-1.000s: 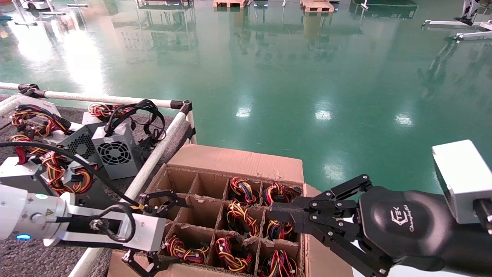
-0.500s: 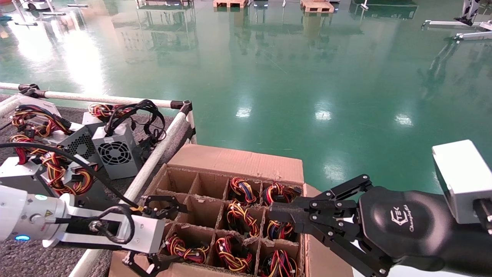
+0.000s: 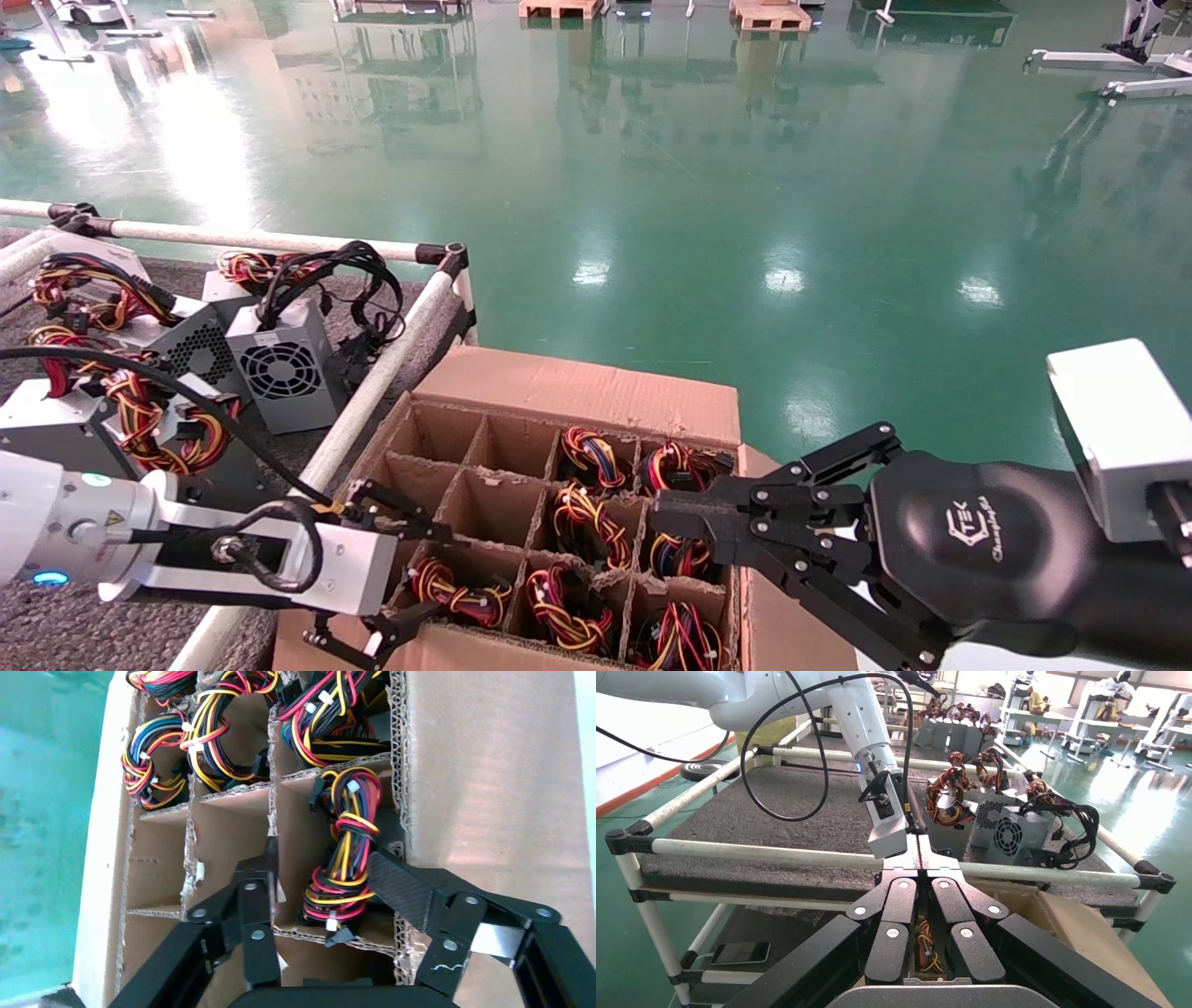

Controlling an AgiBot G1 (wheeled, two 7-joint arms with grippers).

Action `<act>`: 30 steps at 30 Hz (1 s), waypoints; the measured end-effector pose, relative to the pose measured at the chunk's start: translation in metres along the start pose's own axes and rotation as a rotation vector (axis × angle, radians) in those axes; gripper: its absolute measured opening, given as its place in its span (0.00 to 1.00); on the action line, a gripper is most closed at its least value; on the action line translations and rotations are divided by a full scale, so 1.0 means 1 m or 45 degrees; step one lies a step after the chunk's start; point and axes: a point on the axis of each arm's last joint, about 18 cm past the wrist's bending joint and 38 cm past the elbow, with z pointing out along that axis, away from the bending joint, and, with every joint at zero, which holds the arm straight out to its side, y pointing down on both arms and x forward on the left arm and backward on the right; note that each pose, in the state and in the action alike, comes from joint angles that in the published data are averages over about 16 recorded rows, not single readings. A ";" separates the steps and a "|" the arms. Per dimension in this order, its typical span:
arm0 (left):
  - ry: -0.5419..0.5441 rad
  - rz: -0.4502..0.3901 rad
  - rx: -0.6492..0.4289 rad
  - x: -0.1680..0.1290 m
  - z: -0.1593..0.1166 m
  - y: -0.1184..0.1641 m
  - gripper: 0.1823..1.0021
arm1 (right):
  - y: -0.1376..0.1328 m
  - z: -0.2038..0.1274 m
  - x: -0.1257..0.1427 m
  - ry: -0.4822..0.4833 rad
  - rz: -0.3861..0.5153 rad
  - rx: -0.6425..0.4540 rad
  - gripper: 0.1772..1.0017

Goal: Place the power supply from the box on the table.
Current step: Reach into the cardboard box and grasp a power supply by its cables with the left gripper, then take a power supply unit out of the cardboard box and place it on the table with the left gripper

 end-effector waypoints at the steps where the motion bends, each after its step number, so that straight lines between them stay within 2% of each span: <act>1: 0.000 0.000 0.000 0.000 0.000 0.000 0.59 | 0.000 0.000 0.000 0.000 0.000 0.000 0.01; 4: -0.001 -0.001 -0.001 0.000 0.000 0.000 0.46 | 0.000 0.000 0.000 0.000 0.000 0.000 0.01; 17: -0.004 -0.002 -0.002 0.000 -0.001 0.002 0.17 | 0.000 0.000 0.000 0.000 0.000 0.000 0.01; 30: -0.031 0.007 0.020 -0.008 -0.013 -0.003 0.09 | 0.000 0.000 0.000 0.000 0.000 0.000 0.01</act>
